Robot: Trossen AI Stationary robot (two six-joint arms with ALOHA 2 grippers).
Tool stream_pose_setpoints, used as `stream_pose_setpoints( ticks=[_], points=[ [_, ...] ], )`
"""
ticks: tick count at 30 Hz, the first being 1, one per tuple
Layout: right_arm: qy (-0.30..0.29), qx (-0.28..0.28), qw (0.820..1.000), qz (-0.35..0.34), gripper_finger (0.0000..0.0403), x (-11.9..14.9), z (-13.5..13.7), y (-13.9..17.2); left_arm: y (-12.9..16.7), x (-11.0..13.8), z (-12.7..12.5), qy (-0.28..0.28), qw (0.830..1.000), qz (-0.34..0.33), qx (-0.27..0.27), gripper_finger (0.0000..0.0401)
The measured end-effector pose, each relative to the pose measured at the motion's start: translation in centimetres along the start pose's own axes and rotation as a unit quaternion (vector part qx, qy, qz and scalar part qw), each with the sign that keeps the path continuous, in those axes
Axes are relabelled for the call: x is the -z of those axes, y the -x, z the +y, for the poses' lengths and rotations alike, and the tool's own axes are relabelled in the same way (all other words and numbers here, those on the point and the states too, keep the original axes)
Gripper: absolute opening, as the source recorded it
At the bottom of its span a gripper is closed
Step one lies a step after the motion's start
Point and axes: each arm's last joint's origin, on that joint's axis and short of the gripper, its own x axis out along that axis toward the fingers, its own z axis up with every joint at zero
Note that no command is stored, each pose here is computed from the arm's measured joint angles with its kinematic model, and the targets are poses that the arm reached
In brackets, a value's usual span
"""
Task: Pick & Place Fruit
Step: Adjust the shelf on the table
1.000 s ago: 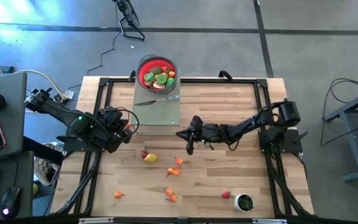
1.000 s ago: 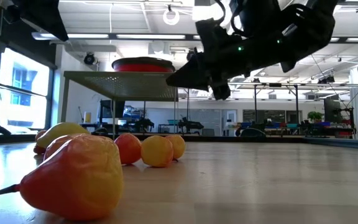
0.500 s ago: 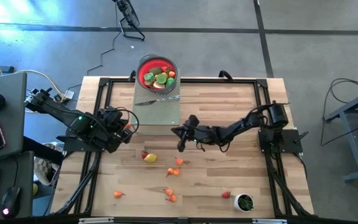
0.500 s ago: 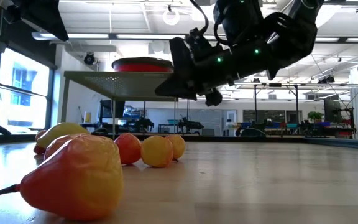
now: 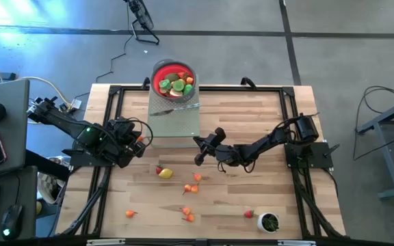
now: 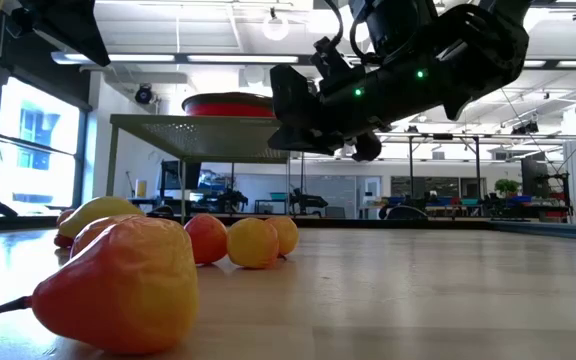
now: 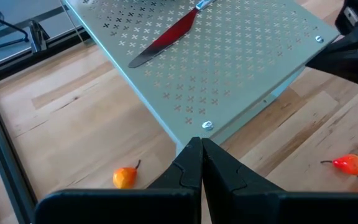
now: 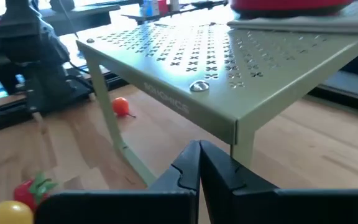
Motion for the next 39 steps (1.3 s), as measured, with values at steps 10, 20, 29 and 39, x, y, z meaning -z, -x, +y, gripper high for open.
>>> stream_pose_setpoints(
  ticks=[10,20,29,39],
  points=[
    [0.036,0.095,0.994,-0.027,0.0002,0.5,0.8,1.5,0.0,0.1,0.2,-0.007,1.0,0.009,-0.005,0.0],
    [0.074,0.173,0.982,-0.027,0.0002,0.9,0.5,2.1,0.0,0.1,0.2,-0.01,1.0,0.014,-0.004,0.0],
    [0.116,0.228,0.967,-0.023,0.0002,1.4,-0.1,2.3,0.0,0.1,0.2,-0.012,1.0,0.014,-0.005,0.0],
    [0.184,0.264,0.947,0.008,0.0002,1.8,-1.2,2.6,0.0,0.2,0.2,-0.013,1.0,0.021,-0.005,0.0]
  ],
)
